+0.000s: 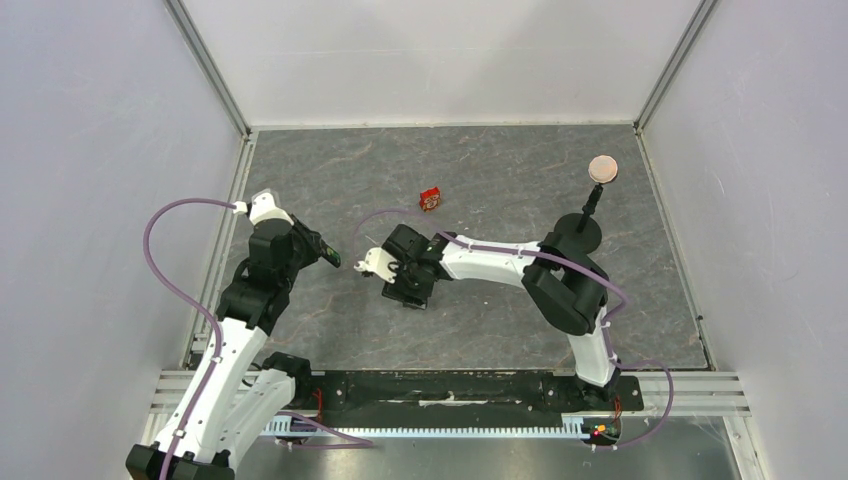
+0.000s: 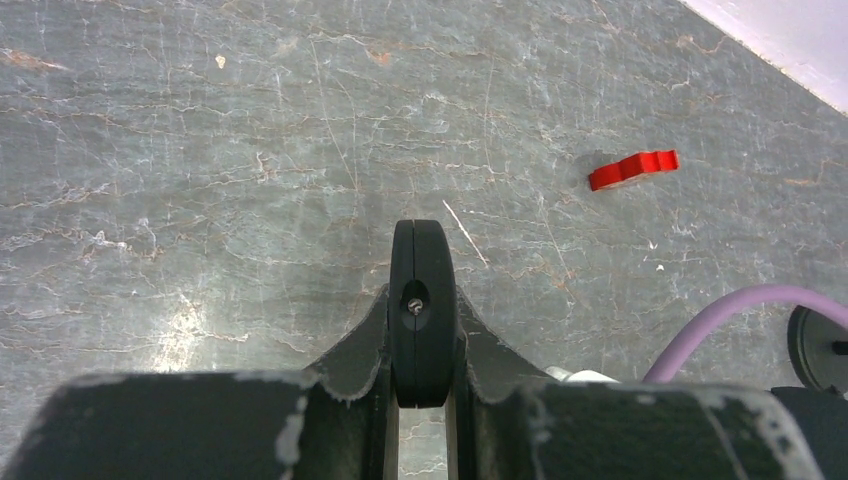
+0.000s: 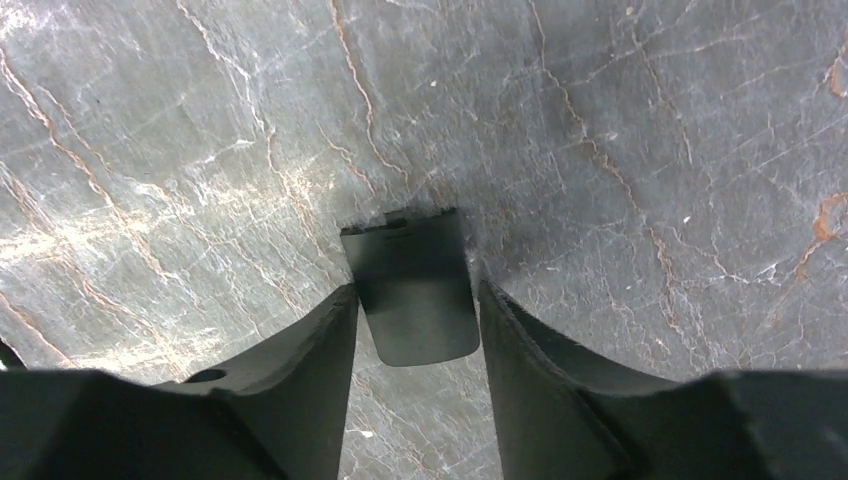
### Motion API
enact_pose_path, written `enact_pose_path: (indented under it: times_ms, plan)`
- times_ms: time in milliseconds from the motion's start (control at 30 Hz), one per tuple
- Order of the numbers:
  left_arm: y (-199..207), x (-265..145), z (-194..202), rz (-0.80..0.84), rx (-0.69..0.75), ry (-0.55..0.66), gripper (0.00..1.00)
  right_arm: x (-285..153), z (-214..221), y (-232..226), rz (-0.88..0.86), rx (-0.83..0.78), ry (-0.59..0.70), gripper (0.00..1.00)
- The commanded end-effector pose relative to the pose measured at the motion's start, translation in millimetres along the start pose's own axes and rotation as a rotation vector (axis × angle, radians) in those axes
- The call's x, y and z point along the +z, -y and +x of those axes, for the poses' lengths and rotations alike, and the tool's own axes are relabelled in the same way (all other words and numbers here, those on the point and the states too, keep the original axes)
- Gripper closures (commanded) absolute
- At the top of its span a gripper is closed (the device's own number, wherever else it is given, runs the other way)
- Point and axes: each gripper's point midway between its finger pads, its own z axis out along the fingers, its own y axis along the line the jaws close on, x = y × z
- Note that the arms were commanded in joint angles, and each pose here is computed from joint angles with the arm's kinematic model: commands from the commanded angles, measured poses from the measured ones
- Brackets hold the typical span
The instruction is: Load the batteries into the remote control
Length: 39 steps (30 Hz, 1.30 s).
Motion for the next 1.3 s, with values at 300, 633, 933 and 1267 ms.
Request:
enact_pose_path:
  times_ms: [300,633,933,1267]
  plan:
    - [17,1,-6,0.090,-0.024,0.021,0.98,2,28,2,0.068,0.102,-0.016,0.63]
    - [64,8,39,0.420,-0.112,-0.080,0.98,-80,-25,9,0.137,0.265,0.392,0.61]
    - [90,9,61,0.669,-0.263,-0.023,0.98,-128,-59,5,0.123,0.453,0.658,0.60]
    - [107,-9,67,0.818,-0.201,-0.042,0.98,-129,-83,4,0.140,0.428,0.697,0.59]
